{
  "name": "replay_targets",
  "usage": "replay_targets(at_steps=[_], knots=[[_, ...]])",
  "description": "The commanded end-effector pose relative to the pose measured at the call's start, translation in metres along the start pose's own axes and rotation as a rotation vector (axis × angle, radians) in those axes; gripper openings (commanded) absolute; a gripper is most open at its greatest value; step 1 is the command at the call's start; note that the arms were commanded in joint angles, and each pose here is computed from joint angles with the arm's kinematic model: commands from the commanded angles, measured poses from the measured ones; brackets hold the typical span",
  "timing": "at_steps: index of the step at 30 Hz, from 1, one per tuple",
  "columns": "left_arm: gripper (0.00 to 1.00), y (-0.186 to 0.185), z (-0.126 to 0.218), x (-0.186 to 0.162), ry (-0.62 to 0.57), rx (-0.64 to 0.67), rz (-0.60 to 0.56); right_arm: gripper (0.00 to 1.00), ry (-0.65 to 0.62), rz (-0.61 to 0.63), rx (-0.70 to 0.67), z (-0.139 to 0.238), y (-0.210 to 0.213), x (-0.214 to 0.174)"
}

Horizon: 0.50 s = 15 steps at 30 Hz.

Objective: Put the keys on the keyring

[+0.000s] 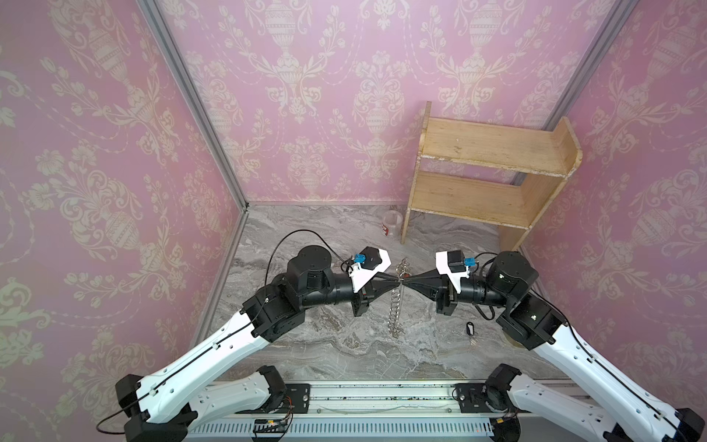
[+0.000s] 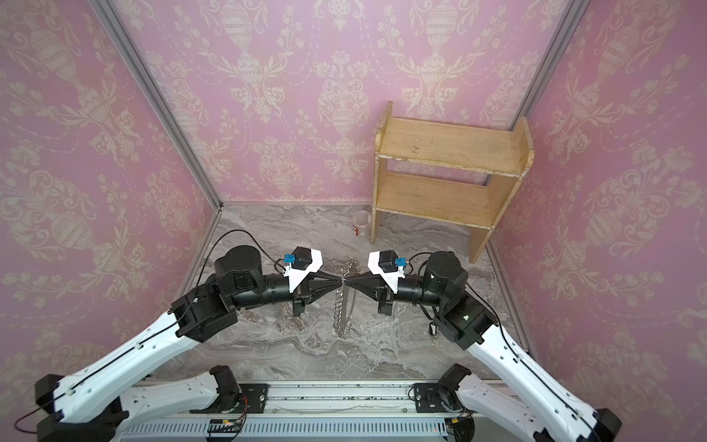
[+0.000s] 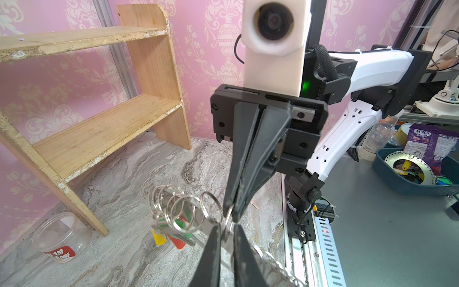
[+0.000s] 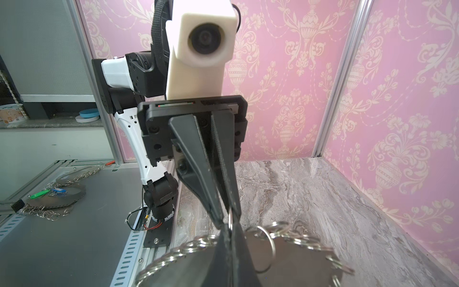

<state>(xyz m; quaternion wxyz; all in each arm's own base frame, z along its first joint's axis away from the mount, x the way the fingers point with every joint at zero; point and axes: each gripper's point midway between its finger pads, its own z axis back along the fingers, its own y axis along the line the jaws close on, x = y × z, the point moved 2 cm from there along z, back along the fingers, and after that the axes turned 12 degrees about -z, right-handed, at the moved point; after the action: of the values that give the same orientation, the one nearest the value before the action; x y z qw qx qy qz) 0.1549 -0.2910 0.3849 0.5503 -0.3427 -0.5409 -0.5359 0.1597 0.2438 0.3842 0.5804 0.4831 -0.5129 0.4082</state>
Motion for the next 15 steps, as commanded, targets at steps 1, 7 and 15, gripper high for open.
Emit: replay_targets(at_steps=[1, 7, 15], knots=[[0.10, -0.003, 0.001, 0.012, -0.039, -0.037, -0.004, 0.00, -0.068, 0.036, 0.000, 0.006, 0.005, 0.018], [0.00, -0.004, 0.001, 0.017, -0.051, -0.054, -0.017, 0.00, -0.062, 0.029, 0.002, 0.005, 0.005, 0.016], [0.00, -0.007, 0.005, 0.026, -0.062, -0.074, -0.059, 0.00, -0.042, 0.014, 0.004, 0.003, 0.005, 0.012]])
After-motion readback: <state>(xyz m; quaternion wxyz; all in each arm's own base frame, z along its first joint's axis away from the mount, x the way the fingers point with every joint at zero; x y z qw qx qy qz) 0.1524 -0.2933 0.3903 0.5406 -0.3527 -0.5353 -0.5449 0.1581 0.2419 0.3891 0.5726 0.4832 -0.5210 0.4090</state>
